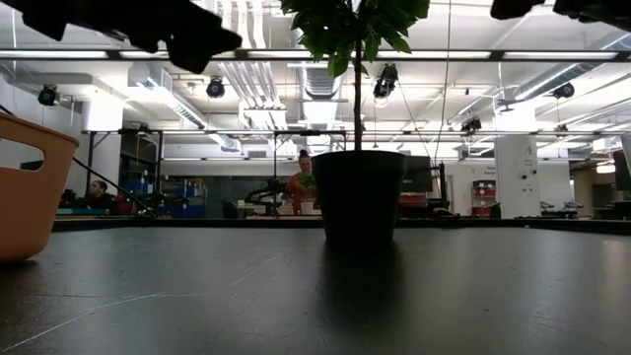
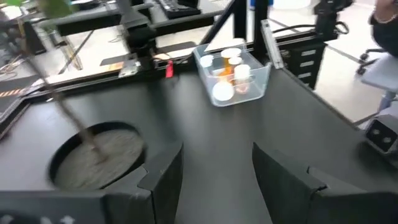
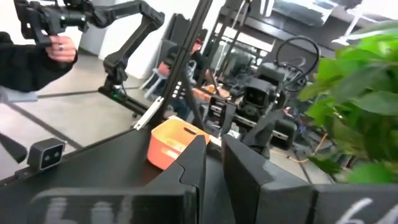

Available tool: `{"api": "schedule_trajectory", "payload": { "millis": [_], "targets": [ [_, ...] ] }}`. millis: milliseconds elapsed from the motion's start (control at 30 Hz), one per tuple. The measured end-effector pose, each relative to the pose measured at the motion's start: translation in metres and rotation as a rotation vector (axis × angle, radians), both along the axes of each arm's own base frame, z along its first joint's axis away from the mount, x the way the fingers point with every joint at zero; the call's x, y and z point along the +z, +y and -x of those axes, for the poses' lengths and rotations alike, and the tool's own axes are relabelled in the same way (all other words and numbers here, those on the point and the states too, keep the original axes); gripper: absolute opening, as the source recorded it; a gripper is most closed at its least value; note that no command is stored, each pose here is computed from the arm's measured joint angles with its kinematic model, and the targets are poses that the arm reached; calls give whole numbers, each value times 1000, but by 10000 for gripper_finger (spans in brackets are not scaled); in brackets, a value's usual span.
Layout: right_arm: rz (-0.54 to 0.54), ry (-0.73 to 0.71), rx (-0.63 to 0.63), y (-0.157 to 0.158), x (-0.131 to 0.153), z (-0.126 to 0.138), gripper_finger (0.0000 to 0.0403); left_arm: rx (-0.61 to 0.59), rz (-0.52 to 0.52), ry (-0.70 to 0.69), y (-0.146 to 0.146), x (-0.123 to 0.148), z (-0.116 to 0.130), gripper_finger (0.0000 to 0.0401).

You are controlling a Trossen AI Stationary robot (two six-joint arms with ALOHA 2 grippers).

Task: Pick and place medicine bottles into bin by pill shape (circle, oval)
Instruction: Return to Home Position

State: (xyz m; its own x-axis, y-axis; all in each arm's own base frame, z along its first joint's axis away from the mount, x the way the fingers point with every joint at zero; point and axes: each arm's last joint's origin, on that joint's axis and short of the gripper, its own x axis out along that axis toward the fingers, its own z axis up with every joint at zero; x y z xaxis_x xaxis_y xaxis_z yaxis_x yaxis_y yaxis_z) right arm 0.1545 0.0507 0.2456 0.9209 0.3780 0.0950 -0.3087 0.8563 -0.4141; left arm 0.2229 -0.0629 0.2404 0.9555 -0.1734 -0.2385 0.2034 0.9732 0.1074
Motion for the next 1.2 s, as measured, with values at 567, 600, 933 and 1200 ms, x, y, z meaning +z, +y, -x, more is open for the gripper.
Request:
{"api": "schedule_trajectory", "payload": {
  "millis": [567,600,933,1200],
  "targets": [
    [-94,-226,-102,-27,-7,48,43,52,55,-190,32,-15,83,176],
    [-95,-221,-106,-28,-10,48,43,53,65,-206,33,-19,87,176],
    [-126,-199,-180,-37,-21,50,43,58,115,-325,39,-50,114,175],
    [-143,-140,-223,-41,-33,49,43,64,128,-372,43,-60,126,175]
  ]
}}
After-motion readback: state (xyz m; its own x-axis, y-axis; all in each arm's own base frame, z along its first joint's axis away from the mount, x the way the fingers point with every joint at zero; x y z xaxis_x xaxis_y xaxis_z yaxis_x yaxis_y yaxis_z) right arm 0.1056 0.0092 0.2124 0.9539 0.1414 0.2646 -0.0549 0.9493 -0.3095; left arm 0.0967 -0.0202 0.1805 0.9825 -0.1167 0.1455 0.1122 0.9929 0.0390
